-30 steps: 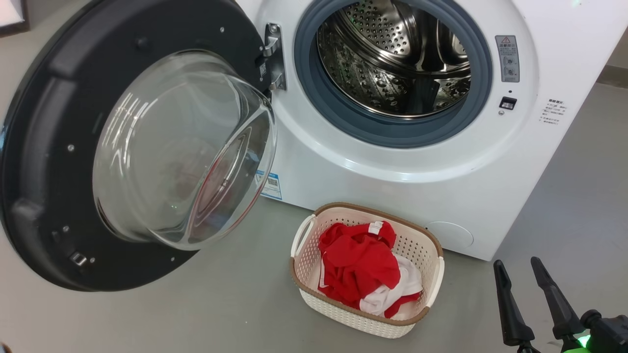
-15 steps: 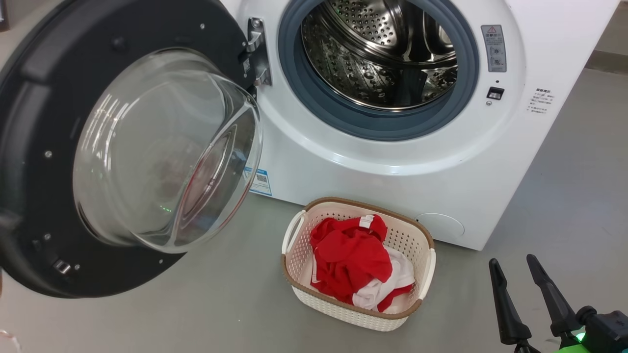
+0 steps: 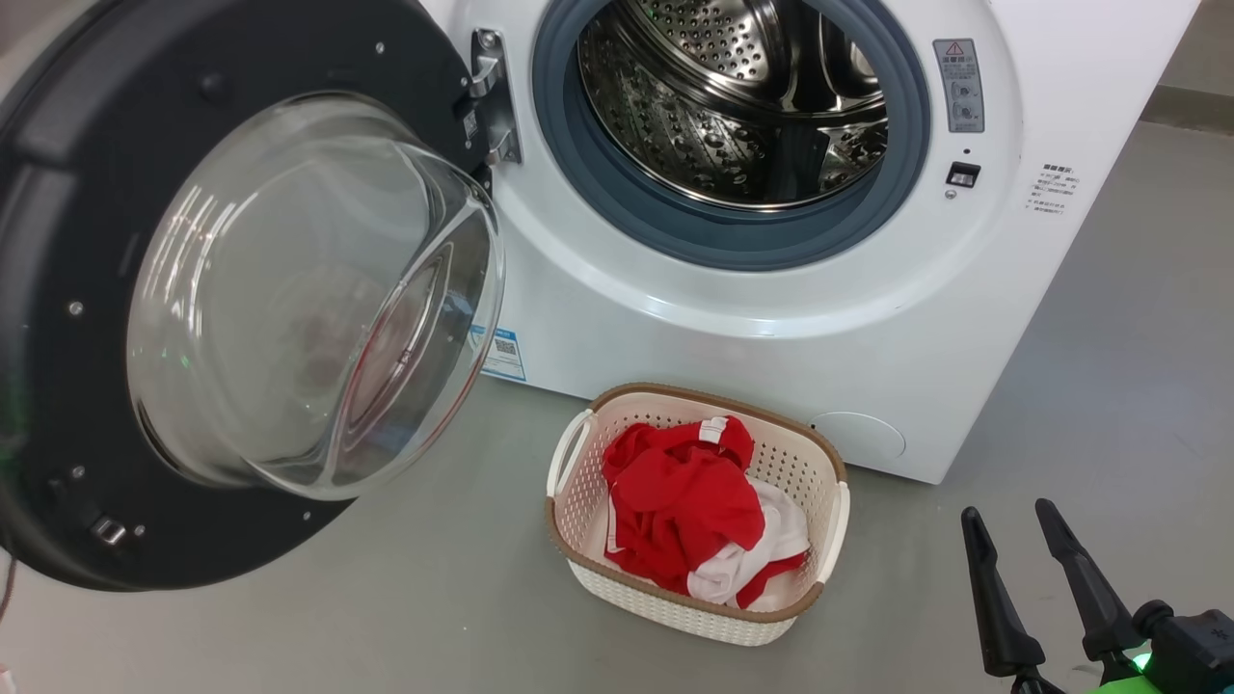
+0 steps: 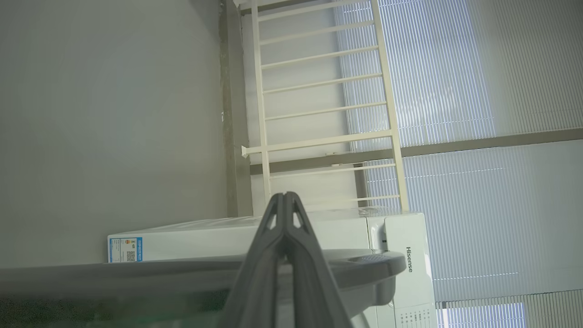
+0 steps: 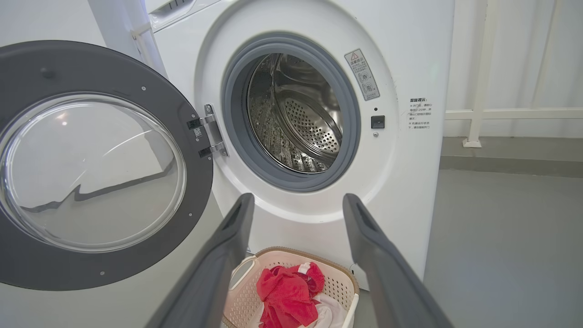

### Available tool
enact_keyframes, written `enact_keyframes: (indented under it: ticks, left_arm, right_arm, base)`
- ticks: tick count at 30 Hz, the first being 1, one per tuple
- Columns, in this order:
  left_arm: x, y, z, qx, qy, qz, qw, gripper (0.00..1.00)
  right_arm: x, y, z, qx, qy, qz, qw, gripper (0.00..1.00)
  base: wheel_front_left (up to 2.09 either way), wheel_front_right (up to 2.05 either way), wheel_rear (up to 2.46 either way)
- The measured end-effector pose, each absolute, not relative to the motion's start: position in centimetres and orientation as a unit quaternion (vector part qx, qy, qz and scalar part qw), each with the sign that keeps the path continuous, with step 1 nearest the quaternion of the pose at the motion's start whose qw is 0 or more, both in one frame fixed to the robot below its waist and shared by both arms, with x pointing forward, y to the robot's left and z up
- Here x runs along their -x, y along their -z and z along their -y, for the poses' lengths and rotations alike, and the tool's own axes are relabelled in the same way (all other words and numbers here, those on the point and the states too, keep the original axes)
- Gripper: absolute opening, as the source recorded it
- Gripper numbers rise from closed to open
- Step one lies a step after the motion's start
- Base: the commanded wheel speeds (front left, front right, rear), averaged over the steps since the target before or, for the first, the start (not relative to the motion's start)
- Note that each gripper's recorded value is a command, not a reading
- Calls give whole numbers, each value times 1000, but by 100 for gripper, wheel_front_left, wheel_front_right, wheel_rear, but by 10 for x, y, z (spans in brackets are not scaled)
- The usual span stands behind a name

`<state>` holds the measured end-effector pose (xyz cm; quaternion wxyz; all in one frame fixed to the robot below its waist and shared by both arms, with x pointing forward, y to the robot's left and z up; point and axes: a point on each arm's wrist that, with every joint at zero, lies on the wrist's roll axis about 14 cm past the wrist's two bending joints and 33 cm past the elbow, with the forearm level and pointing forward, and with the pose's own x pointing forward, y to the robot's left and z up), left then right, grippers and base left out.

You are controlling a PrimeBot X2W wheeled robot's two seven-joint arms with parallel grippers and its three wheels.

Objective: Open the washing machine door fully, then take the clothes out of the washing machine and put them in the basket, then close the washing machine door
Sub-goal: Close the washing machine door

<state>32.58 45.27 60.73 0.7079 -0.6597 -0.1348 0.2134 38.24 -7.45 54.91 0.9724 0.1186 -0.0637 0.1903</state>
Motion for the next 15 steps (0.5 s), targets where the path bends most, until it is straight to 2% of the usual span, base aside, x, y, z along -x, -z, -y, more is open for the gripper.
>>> enact_keyframes:
  ticks: [15]
  left_arm:
    - [-321,-590,-426,665,-183,70,720,0]
  right_arm:
    - [-381,-554,69,-119,-198,73,970,100]
  base:
    - [0,0,0]
